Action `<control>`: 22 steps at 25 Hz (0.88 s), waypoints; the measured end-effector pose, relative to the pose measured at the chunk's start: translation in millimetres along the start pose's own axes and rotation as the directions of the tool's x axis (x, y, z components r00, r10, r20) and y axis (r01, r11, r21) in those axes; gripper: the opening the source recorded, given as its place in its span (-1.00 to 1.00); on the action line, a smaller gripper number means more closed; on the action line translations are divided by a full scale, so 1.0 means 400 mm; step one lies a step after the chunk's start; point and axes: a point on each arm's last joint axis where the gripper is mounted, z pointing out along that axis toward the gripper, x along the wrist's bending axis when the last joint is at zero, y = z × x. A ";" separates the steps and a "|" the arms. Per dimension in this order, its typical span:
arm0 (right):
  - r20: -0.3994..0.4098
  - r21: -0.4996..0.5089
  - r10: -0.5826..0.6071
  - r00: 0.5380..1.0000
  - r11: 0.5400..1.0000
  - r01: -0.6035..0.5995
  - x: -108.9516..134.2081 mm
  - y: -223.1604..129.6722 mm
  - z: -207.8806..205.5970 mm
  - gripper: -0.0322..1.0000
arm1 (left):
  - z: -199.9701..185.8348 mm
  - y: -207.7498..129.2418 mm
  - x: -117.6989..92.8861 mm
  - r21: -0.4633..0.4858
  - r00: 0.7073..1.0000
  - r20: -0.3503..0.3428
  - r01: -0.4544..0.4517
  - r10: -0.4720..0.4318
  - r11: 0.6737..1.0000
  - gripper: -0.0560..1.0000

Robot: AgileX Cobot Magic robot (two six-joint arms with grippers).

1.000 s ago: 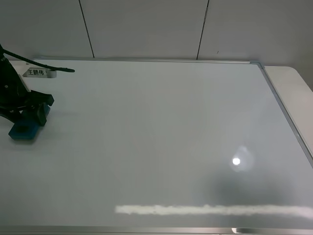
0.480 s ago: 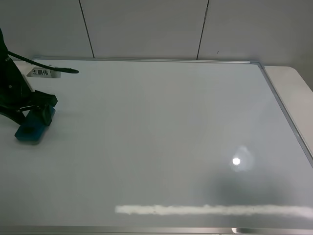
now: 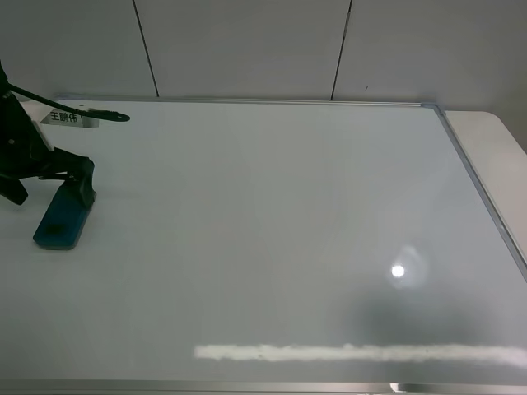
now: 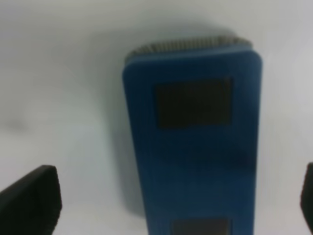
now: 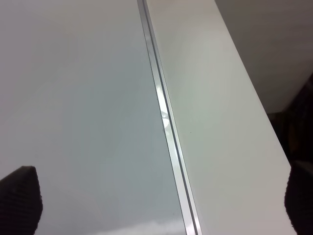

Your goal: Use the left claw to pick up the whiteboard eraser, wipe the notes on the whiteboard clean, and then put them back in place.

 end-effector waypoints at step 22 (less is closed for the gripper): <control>0.000 0.000 0.000 1.000 1.000 0.000 0.000 0.000 0.000 0.98 | -0.538 -0.258 0.002 -0.586 0.999 -0.052 -0.021 -0.012 0.810 0.98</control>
